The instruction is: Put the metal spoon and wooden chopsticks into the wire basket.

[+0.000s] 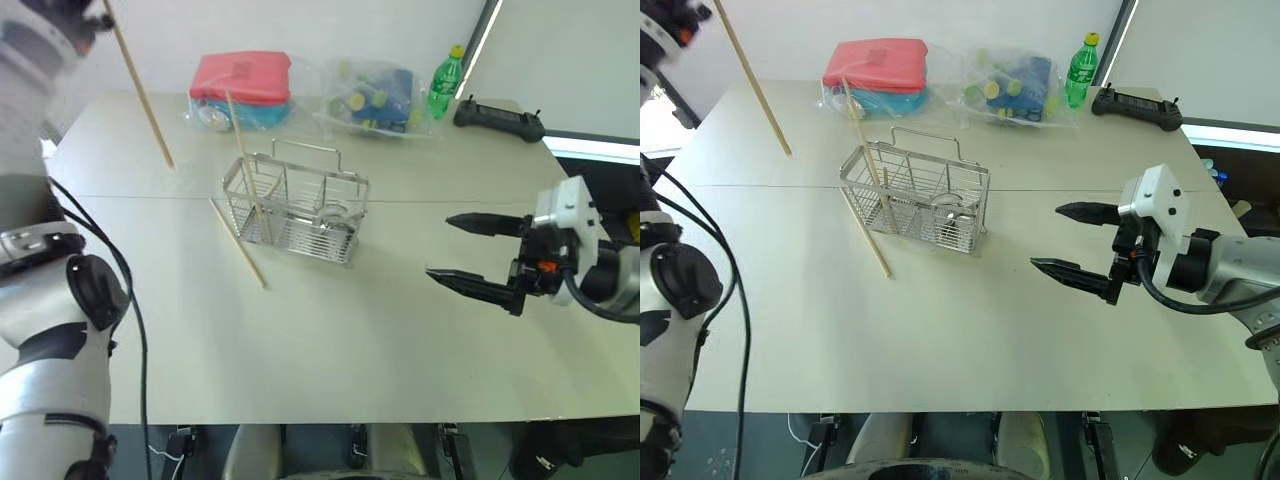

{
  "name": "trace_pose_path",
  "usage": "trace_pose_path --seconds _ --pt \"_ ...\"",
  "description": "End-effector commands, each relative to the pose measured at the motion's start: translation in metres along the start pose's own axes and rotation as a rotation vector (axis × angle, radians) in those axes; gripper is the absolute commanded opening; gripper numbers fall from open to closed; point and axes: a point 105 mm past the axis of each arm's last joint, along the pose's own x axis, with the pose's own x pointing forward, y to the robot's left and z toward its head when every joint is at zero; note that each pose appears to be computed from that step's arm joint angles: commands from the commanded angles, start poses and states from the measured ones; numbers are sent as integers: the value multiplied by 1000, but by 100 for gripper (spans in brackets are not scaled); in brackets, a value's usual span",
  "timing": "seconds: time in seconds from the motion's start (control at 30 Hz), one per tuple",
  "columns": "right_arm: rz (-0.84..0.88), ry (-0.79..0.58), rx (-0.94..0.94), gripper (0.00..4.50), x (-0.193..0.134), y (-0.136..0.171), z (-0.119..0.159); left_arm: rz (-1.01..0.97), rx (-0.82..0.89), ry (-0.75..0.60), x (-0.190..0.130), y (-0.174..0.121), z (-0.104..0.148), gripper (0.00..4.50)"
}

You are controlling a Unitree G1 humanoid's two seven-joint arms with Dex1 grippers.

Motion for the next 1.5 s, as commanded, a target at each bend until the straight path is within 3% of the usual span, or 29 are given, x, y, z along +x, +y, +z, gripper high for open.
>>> trace_pose_path --seconds 0.03,0.23,0.63,0.87,0.97,1.17,1.2,1.5 --pt "-13 -34 -41 450 -3 2 10 -147 87 -89 8 -40 30 3" --pt "-27 -46 -29 450 -2 2 9 -214 93 -70 14 -65 6 3" --pt "-81 -63 -3 450 -3 4 9 -236 -64 -95 32 -90 -27 3" --pt "-108 -73 7 450 -5 5 11 -222 -96 -23 25 -91 -74 3" --pt "-111 -72 10 450 -5 6 11 -211 -167 -34 24 -90 -79 103" --pt "-118 -73 15 450 -6 5 12 -223 -230 -58 24 -93 -73 421" --pt "-119 -74 16 450 -6 5 12 -215 -243 -64 24 -91 -70 445" --pt "-120 -75 22 450 -4 1 12 -97 -261 -75 20 -55 -36 445"
